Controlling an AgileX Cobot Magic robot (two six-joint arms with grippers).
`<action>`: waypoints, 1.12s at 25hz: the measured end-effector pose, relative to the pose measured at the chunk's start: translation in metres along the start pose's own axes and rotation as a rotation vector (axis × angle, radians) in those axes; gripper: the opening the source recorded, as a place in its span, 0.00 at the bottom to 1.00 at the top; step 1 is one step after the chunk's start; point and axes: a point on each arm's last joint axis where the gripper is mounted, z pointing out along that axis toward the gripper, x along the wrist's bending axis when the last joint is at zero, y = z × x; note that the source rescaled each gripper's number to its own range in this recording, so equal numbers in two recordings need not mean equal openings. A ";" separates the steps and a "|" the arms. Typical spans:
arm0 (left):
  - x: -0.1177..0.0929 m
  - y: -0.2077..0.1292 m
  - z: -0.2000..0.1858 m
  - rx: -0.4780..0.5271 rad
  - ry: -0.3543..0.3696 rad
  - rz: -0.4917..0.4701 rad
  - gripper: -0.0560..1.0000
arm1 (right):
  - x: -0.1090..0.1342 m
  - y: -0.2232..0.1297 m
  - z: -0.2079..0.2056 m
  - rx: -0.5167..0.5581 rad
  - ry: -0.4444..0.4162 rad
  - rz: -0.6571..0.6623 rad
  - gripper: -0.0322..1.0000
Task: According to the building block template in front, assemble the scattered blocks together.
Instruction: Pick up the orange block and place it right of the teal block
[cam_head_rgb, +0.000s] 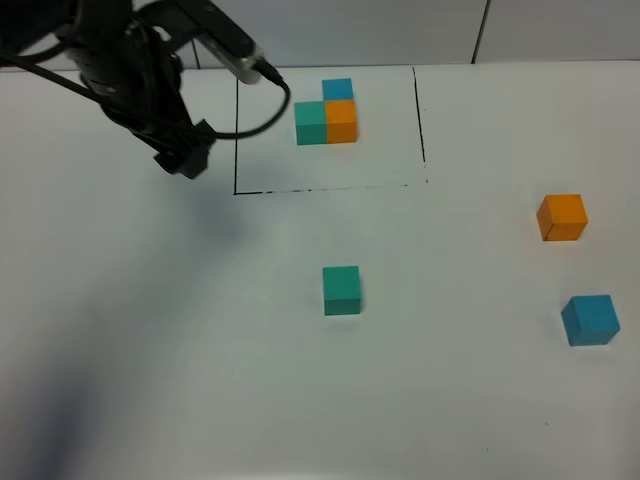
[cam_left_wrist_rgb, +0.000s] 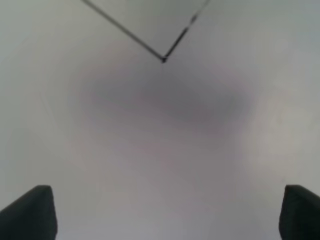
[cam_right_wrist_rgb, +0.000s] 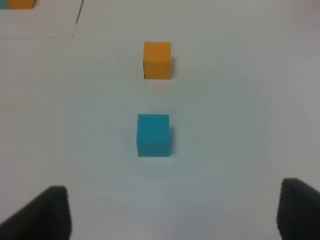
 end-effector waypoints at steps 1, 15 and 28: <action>0.008 -0.007 -0.003 -0.003 0.003 -0.036 0.98 | 0.000 0.000 0.000 0.000 0.000 0.000 0.71; 0.031 -0.122 -0.089 -0.232 0.161 -0.477 0.96 | 0.000 0.000 0.000 0.000 0.001 0.000 0.71; -0.047 -0.208 -0.150 -0.371 0.194 -0.656 0.93 | 0.000 0.000 0.000 0.000 0.003 0.002 0.71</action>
